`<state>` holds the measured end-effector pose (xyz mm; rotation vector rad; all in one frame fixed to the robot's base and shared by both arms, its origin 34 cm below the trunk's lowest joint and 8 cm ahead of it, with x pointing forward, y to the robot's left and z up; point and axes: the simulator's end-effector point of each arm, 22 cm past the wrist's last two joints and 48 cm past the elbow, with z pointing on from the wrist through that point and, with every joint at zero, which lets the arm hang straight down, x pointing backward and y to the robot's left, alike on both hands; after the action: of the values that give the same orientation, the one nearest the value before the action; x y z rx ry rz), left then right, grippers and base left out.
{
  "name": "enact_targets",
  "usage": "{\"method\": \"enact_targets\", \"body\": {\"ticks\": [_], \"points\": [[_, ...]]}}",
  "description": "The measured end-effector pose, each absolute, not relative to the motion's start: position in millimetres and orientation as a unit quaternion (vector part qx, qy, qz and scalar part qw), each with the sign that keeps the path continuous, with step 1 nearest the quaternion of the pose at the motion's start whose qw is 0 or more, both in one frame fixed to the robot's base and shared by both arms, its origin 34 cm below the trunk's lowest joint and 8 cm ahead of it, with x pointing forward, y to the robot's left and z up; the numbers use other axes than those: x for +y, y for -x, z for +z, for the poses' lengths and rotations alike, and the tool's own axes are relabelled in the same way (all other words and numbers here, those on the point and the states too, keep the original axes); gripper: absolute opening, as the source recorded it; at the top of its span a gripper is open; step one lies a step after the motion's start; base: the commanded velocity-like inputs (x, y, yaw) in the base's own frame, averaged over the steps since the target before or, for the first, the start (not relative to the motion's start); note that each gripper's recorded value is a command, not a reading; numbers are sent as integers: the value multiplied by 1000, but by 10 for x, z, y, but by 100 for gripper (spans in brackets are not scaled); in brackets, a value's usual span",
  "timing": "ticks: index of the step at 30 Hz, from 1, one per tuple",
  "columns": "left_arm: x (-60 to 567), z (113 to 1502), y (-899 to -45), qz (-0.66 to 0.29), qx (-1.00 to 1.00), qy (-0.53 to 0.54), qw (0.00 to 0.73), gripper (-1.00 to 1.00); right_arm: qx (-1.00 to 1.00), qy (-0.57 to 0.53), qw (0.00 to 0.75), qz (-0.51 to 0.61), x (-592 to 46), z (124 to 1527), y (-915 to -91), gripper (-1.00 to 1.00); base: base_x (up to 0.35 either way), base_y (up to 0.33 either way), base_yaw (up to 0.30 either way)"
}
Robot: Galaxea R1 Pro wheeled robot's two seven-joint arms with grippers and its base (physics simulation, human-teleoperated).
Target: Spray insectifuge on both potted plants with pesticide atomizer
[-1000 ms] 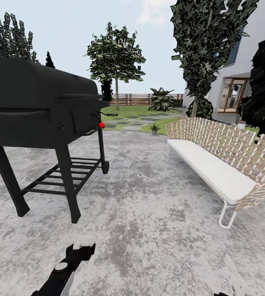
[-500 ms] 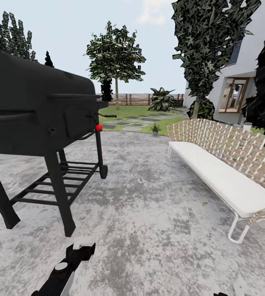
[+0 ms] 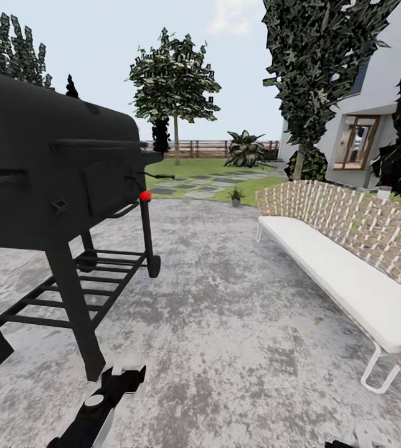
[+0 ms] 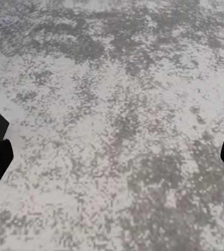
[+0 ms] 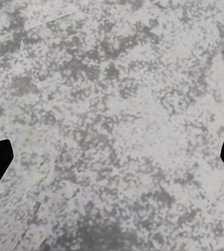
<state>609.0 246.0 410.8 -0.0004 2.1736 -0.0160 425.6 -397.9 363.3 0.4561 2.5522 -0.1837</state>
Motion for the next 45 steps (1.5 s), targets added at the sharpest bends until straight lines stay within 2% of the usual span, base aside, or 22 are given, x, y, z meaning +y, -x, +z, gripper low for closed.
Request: {"method": "enact_targets", "body": {"ticks": [11,19,45], "points": [[2476,4194,-6081,-5,879,1,477,100,936,-169,301,-72,-4045,3889,-4461,100,0,0,0],[2434,4175,-6058,-8,880,3,475,100,942,-169,281,-70,-4005,3724,-4351,100,13,0,0],[2437,4189,-6063,-8,880,3,476,100,937,-167,298,-72,-4014,3691,-4383,100,306,-132,0]]}}
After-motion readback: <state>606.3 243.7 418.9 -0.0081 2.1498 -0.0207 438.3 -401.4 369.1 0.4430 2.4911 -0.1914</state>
